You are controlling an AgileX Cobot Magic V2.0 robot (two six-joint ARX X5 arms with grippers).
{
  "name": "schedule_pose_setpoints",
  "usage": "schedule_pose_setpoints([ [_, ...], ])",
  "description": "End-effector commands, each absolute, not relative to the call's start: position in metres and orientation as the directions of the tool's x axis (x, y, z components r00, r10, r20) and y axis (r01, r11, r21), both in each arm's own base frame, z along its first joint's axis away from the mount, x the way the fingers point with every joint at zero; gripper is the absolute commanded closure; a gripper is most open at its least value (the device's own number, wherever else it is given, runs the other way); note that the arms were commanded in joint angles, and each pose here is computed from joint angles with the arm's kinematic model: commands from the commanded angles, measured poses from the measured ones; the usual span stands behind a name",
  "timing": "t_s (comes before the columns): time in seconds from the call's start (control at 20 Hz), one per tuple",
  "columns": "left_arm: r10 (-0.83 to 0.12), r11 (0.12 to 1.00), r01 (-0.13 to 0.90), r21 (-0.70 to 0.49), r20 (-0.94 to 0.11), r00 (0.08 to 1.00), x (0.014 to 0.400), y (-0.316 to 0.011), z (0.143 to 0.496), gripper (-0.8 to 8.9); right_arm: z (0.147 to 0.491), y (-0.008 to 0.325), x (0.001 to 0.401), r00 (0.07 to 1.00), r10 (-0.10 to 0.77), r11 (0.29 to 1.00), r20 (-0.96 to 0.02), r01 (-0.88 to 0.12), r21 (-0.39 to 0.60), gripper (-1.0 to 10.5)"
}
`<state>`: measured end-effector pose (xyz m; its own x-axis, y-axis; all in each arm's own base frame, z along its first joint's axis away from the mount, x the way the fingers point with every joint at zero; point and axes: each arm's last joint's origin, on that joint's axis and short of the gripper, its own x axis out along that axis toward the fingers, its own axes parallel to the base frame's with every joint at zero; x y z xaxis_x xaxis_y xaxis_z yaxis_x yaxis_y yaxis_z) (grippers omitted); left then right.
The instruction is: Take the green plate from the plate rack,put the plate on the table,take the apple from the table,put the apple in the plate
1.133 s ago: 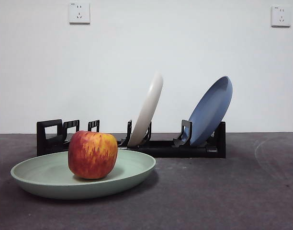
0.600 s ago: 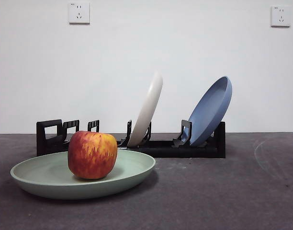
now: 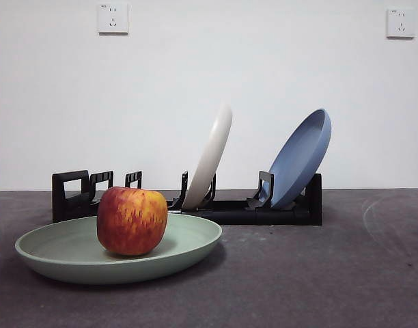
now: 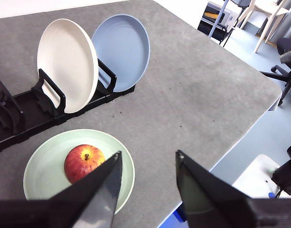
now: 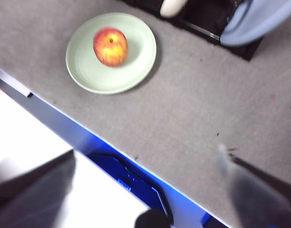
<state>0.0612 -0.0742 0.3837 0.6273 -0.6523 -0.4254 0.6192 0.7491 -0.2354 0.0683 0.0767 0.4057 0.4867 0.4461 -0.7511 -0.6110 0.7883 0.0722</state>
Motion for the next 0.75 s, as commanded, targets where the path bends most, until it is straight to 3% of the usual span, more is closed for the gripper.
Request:
schedule_pose_setpoints([
  [0.05, -0.673, 0.725, 0.649, -0.233, -0.439, 0.595, 0.0617, -0.0768, 0.3815, 8.46, 0.4016, 0.0759, 0.0675, 0.472, 0.425, 0.793, -0.772, -0.605, 0.067, 9.8],
  [0.25, -0.660, 0.727, 0.649, -0.225, -0.491, 0.569, 0.0620, -0.0778, 0.3766, 8.22, 0.4016, 0.0760, 0.0675, 0.472, 0.426, 0.791, -0.772, -0.608, 0.064, 9.6],
  [0.75, -0.650, 0.733, 0.644, -0.219, -0.504, 0.569, 0.0638, -0.0799, 0.3754, 8.17, 0.4016, 0.0758, 0.0688, 0.499, 0.398, 0.807, -0.770, -0.590, 0.035, 9.5],
])
